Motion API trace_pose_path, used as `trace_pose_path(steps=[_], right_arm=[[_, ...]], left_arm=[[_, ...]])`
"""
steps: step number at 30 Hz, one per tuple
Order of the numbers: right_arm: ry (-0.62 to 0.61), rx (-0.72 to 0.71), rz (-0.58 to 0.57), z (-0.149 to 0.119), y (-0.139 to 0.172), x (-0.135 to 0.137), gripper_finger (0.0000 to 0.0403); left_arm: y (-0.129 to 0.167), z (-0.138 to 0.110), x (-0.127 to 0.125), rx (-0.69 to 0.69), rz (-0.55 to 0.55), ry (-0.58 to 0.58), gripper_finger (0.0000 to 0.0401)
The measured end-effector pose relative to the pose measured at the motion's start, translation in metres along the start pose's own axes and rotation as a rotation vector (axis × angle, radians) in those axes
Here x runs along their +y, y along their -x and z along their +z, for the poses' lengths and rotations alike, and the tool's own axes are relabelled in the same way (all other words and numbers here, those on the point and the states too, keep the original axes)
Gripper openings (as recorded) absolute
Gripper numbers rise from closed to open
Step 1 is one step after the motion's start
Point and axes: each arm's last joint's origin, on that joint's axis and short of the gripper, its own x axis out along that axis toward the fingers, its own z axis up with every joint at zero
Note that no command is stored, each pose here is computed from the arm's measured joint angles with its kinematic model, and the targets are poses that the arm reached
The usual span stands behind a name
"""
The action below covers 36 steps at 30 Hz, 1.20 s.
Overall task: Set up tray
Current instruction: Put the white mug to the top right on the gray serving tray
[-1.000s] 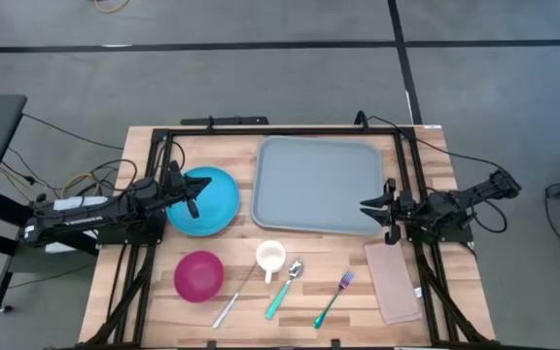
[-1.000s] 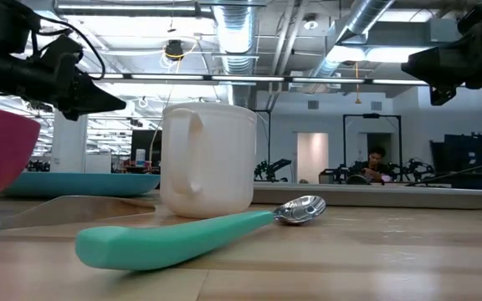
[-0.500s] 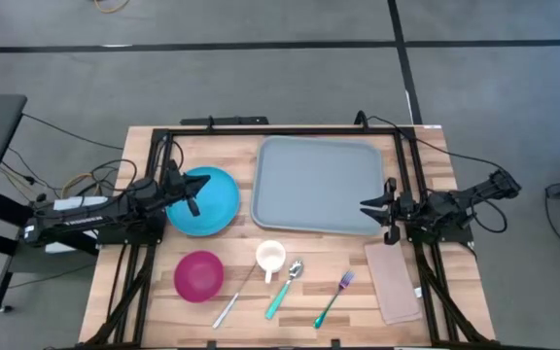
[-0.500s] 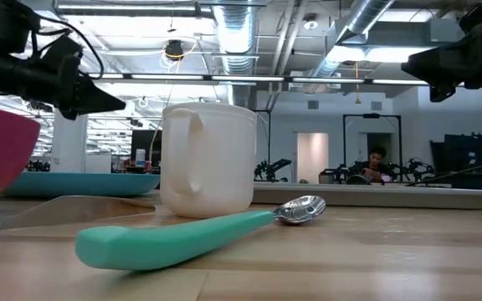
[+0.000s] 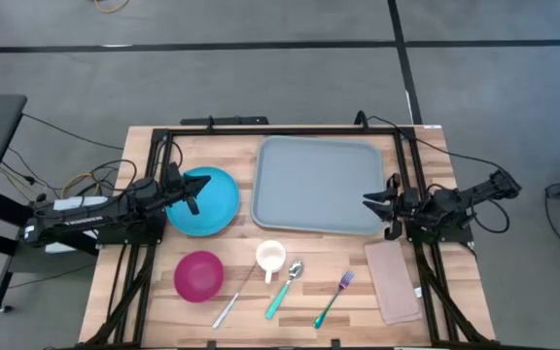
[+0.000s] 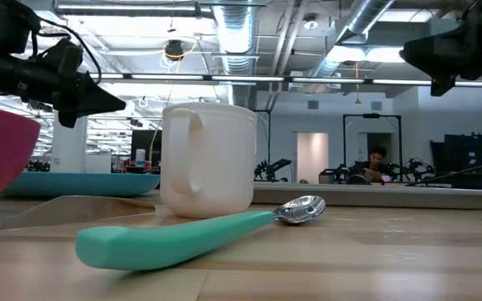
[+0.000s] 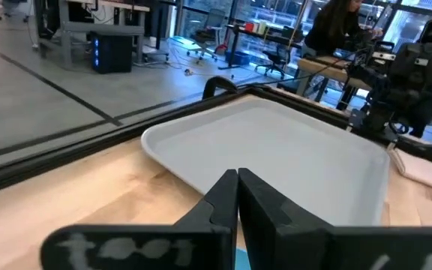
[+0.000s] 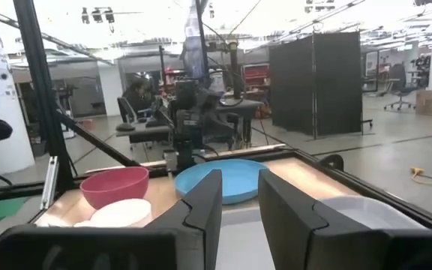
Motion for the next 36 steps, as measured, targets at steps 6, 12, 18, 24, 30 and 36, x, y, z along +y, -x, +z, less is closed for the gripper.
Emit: trace_pose_path(steps=[6, 12, 18, 24, 30, 36], right_arm=[[-0.041, -0.089, -0.027, 0.010, 0.000, -0.002, 0.0081], [-0.046, -0.096, -0.254, 0.010, -0.001, -0.012, 0.0081], [-0.087, -0.132, -0.493, 0.013, 0.000, -0.024, 0.0081], [-0.157, -0.153, -0.372, 0.013, -0.004, -0.026, 0.0081], [-0.183, -0.114, -0.392, 0.007, -0.005, -0.029, 0.0081], [-0.227, -0.012, -0.462, -0.006, -0.005, -0.033, 0.0081]], left_arm=[[0.000, 0.001, 0.001, -0.021, 0.052, -0.055, 0.0000], [0.000, 0.001, 0.002, -0.023, 0.059, -0.053, 0.0000], [0.000, 0.002, 0.002, -0.023, 0.060, -0.069, 0.0000], [0.000, 0.002, 0.001, -0.023, 0.058, -0.050, 0.0000], [0.000, 0.001, 0.001, -0.015, 0.032, -0.026, 0.0000], [0.000, 0.001, 0.001, -0.015, 0.032, -0.021, 0.0000]])
